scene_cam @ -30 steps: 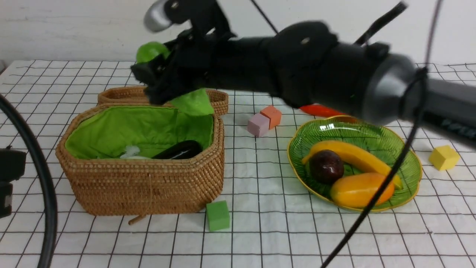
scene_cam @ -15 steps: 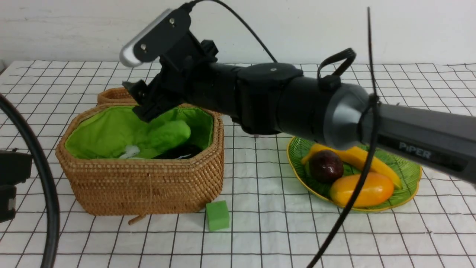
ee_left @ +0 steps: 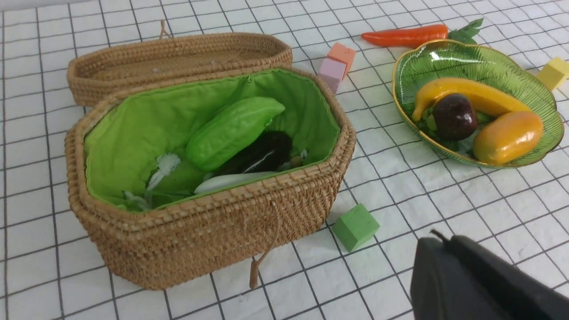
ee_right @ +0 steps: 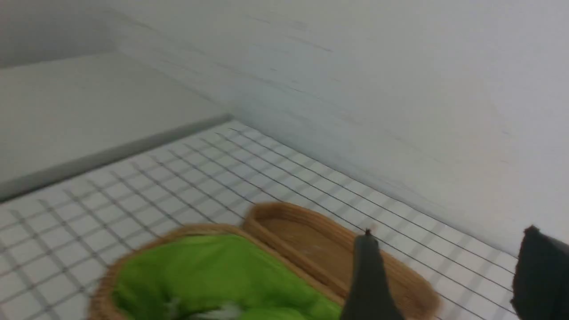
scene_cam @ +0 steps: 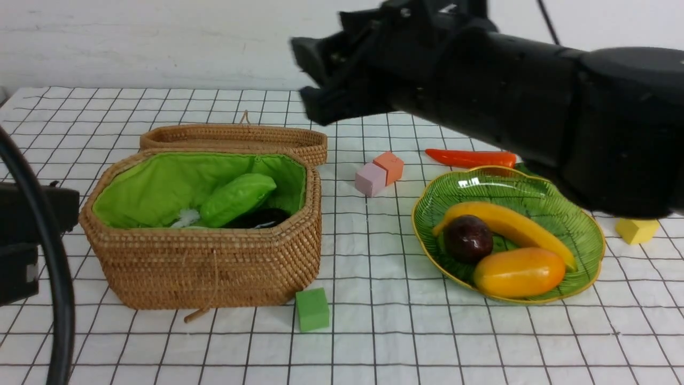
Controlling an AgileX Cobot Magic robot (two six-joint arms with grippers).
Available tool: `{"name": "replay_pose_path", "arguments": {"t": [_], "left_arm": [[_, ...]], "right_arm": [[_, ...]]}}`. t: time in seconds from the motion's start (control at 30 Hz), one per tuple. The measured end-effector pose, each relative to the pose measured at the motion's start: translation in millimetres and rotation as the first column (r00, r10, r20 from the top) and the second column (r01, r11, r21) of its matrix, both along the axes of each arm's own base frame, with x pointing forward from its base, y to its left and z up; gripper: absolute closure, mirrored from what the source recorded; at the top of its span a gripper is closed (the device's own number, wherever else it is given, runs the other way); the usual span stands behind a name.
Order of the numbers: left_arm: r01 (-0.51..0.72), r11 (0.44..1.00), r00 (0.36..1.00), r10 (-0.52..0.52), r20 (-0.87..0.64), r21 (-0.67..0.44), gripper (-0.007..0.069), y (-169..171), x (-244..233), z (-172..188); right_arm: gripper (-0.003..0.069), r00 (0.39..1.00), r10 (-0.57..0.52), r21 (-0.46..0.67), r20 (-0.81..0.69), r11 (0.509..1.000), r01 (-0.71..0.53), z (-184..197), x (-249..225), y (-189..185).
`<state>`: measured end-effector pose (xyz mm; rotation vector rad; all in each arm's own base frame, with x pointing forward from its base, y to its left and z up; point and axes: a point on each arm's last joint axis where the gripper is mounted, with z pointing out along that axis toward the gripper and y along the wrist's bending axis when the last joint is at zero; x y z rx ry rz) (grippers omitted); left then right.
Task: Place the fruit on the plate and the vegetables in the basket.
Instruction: Use the right arm to grab a carrot and put it into the left basket
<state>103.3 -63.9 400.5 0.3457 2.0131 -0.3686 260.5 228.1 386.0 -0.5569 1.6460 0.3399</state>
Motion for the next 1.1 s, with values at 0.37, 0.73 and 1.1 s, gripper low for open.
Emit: {"name": "replay_pose_path", "arguments": {"t": [0.37,0.73,1.1], "left_arm": [[0.024,0.999,0.999,-0.022,0.037,-0.033,0.0627,-3.0,0.5,4.0],[0.035,0.998,0.998,-0.032,0.049,-0.052,0.0625,-4.4,0.5,5.6],[0.048,0.998,0.997,-0.046,0.061,-0.037,0.0624,-5.1,0.6,5.9]], "right_arm": [[0.0255,0.751,-0.657,-0.26,0.063,0.716,0.648,-12.9,64.3,-152.6],[0.0256,0.744,-0.651,-0.281,-0.148,0.749,0.6,-92.7,101.8,-164.5],[0.0291,0.862,0.352,0.453,-0.363,0.876,-0.167,30.4,45.8,-96.3]]}}
